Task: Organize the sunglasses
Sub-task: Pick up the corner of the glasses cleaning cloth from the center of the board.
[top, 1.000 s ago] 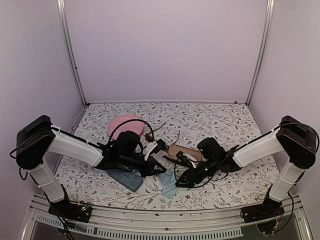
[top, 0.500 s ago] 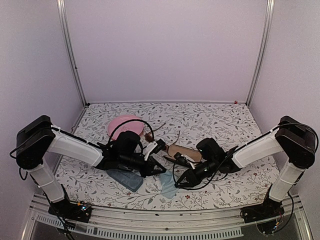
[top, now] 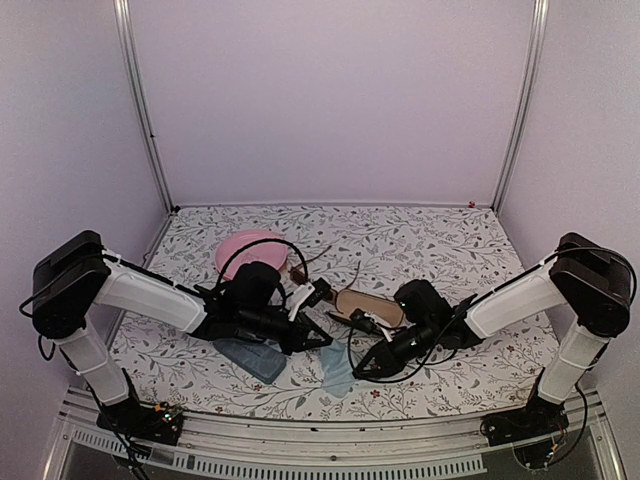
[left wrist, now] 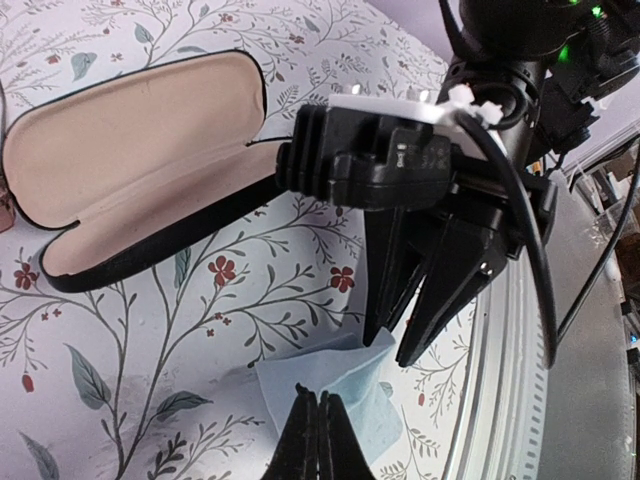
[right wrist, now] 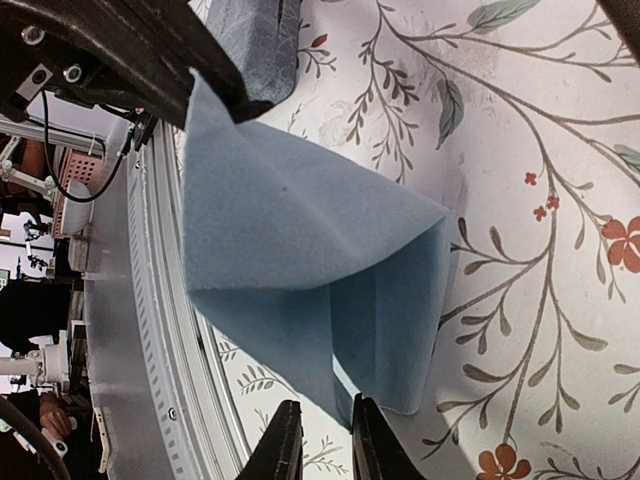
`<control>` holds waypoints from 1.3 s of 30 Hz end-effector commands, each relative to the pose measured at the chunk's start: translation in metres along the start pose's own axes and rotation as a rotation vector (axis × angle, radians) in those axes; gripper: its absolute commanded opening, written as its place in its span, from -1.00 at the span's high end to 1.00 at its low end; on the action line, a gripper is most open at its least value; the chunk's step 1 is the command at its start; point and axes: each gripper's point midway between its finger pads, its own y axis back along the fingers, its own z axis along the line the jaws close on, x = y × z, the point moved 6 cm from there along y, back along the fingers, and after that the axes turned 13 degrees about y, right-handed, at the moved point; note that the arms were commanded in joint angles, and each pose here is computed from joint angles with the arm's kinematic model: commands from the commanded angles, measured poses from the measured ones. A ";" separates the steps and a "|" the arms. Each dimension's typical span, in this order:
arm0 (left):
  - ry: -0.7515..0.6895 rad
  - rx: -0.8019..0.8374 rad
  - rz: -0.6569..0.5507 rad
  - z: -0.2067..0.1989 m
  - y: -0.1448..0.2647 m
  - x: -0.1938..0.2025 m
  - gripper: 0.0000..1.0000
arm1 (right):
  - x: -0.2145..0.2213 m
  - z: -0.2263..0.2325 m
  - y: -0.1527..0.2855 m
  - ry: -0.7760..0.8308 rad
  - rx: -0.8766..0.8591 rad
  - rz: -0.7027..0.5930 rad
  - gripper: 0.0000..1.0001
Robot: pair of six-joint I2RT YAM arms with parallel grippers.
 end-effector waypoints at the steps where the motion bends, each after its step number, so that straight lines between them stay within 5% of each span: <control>1: 0.002 -0.007 -0.017 0.001 0.004 -0.005 1.00 | 0.002 0.002 -0.002 0.012 -0.027 -0.004 0.60; 23: 0.002 -0.009 -0.017 0.001 0.005 -0.004 1.00 | -0.001 0.005 -0.001 0.017 -0.037 -0.028 1.00; 39: -0.068 0.020 -0.051 -0.033 0.032 -0.020 1.00 | -0.031 0.026 0.046 0.084 0.154 0.084 1.00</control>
